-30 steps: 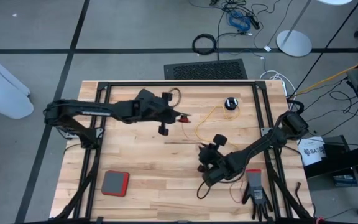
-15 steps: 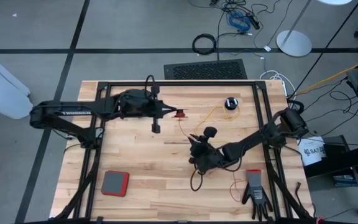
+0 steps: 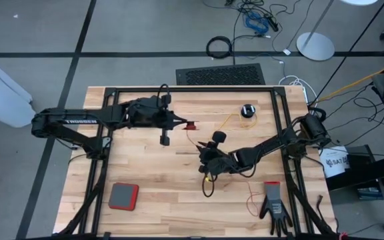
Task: Coil cords
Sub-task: Coil the red wire on the spool
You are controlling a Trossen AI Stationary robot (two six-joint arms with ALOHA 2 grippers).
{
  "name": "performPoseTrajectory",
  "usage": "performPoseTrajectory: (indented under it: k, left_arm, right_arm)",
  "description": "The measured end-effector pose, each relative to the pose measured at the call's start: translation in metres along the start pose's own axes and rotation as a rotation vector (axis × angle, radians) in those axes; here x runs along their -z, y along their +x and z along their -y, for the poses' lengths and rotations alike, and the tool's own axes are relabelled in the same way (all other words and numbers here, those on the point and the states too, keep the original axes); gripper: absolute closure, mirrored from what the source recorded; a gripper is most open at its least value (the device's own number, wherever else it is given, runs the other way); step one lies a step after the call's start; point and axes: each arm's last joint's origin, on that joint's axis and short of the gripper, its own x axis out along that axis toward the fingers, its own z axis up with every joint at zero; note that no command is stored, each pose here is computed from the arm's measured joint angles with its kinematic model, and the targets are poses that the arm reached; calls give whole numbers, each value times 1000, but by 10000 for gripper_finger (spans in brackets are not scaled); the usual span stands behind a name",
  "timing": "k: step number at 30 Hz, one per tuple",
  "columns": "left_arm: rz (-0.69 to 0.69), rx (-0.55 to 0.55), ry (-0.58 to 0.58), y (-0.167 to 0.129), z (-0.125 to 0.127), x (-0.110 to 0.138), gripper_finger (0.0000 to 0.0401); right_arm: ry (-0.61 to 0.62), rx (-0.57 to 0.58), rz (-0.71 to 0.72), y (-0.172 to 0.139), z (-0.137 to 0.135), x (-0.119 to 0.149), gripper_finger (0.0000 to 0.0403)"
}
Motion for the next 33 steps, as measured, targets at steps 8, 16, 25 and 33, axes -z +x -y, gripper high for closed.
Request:
performPoseTrajectory:
  k: [8, 16, 25, 33]
  left_arm:
    - [-8, 4, -10, 0, 0, 1, 400]
    - [-42, 54, -12, 0, 4, 5, 400]
    - [-122, 165, -5, -2, 11, 14, 400]
    - [-216, 206, 44, 6, 21, 35, 400]
  right_arm:
    - [10, -46, -8, 4, 2, 1, 356]
    - [21, -48, -84, 10, 7, 9, 401]
    - [88, 4, -139, 1, 22, 9, 402]
    - [171, 25, -62, -25, 54, -16, 403]
